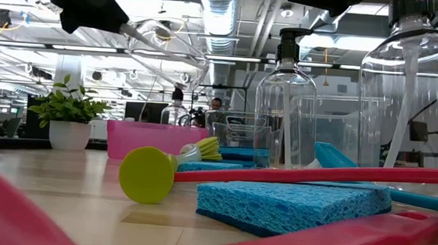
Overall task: Pick & Place Kitchen Sink Supplies
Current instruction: Put the transparent soap dispenser into the red bin
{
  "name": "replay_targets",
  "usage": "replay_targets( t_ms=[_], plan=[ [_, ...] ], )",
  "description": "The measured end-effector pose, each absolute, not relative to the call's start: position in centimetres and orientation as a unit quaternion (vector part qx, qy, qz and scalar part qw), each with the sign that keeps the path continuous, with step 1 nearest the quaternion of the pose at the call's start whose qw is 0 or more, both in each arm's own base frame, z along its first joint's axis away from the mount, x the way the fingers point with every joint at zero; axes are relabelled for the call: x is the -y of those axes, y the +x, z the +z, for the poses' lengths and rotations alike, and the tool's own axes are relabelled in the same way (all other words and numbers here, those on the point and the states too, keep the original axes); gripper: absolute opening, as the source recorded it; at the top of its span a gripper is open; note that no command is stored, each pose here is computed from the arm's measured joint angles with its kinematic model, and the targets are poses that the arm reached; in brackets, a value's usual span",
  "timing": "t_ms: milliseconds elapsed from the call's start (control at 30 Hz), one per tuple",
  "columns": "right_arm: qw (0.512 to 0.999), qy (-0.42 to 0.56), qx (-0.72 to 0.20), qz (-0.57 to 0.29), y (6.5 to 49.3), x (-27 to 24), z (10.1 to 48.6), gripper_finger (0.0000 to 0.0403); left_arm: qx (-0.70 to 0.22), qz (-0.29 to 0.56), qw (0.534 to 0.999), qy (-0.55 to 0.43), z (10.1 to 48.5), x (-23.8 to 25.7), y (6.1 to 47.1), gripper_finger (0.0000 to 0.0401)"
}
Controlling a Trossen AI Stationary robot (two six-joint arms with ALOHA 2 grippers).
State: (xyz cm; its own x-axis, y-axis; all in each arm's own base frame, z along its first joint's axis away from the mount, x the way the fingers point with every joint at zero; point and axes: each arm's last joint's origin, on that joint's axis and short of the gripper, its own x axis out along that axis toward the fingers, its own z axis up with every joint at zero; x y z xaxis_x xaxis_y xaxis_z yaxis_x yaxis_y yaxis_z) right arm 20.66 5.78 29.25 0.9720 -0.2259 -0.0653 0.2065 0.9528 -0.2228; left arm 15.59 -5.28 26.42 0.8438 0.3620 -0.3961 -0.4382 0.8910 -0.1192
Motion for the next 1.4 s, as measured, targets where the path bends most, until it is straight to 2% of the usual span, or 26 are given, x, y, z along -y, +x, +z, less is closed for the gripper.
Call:
replay_targets(
  t_ms=[167, 400, 567, 900, 1100, 1267, 1400],
  plan=[
    [0.987, -0.108, -0.045, -0.109, 20.7, -5.8, 29.2, 0.0182, -0.162, 0.243, 0.95, -0.108, 27.1, 3.9, 15.2, 0.0134],
    [0.987, -0.108, -0.045, -0.11, 20.7, -5.8, 29.2, 0.0182, -0.149, 0.295, 0.935, -0.126, 27.6, 1.6, 14.6, 0.015],
    [0.987, -0.108, -0.045, -0.11, 20.7, -5.8, 29.2, 0.0182, -0.164, 0.302, 0.927, -0.151, 27.6, 0.0, 14.3, 0.0135],
    [0.987, -0.108, -0.045, -0.11, 20.7, -5.8, 29.2, 0.0182, -0.207, 0.368, 0.896, -0.136, 30.5, -2.6, 13.3, 0.0144],
    [0.987, -0.108, -0.046, -0.11, 20.7, -5.8, 29.2, 0.0182, -0.259, 0.359, 0.886, -0.142, 31.4, -3.8, 14.1, 0.0139],
    [0.987, -0.108, -0.046, -0.109, 20.7, -5.8, 29.2, 0.0182, -0.347, 0.382, 0.844, -0.146, 30.7, -5.2, 15.1, 0.0145],
    [0.987, -0.108, -0.045, -0.109, 20.7, -5.8, 29.2, 0.0182, -0.387, 0.378, 0.828, -0.149, 29.9, -6.2, 16.3, 0.0143]
  ],
)
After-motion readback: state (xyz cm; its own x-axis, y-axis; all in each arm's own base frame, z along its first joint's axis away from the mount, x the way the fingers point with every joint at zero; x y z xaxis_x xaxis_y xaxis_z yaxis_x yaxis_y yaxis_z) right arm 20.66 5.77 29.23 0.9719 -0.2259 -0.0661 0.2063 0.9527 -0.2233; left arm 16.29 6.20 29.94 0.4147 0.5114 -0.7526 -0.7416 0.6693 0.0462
